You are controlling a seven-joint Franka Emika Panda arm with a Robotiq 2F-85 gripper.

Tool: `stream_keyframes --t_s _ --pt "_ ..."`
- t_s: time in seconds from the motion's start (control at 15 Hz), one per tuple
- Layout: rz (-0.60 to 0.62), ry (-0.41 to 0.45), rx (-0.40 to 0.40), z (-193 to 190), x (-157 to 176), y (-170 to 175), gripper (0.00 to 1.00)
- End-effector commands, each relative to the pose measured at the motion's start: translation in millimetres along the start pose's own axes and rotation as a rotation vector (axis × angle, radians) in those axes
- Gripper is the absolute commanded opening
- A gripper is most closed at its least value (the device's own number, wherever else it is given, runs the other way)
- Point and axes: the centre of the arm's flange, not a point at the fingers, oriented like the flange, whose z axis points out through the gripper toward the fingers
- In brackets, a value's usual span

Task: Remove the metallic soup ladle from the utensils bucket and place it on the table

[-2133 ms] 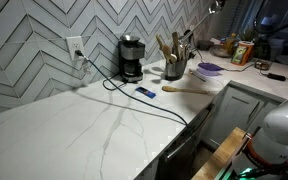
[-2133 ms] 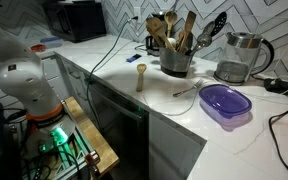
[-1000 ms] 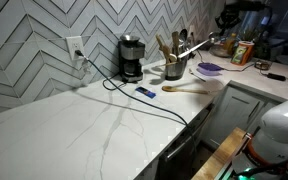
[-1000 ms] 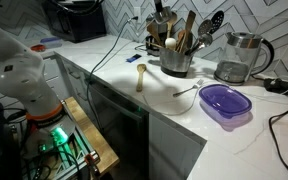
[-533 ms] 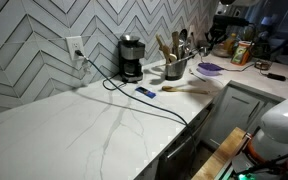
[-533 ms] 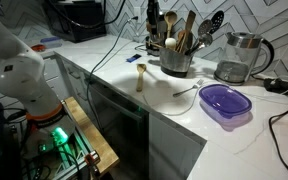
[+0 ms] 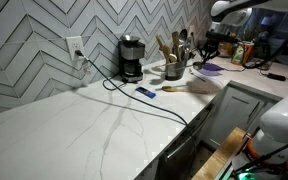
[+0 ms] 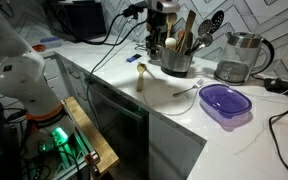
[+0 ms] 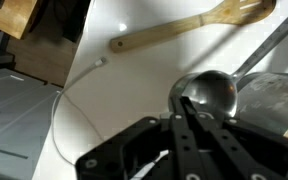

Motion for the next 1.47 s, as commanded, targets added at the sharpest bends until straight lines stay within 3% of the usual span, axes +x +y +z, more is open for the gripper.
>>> stream_keyframes --t_s 0.0,0.6,1.4 --pt "0.058 -0.025 0.043 35 5 10 0.01" --pt "0.182 -0.01 0.024 90 14 22 0.01" --pt "0.339 0.038 -0.028 117 17 26 0.01"
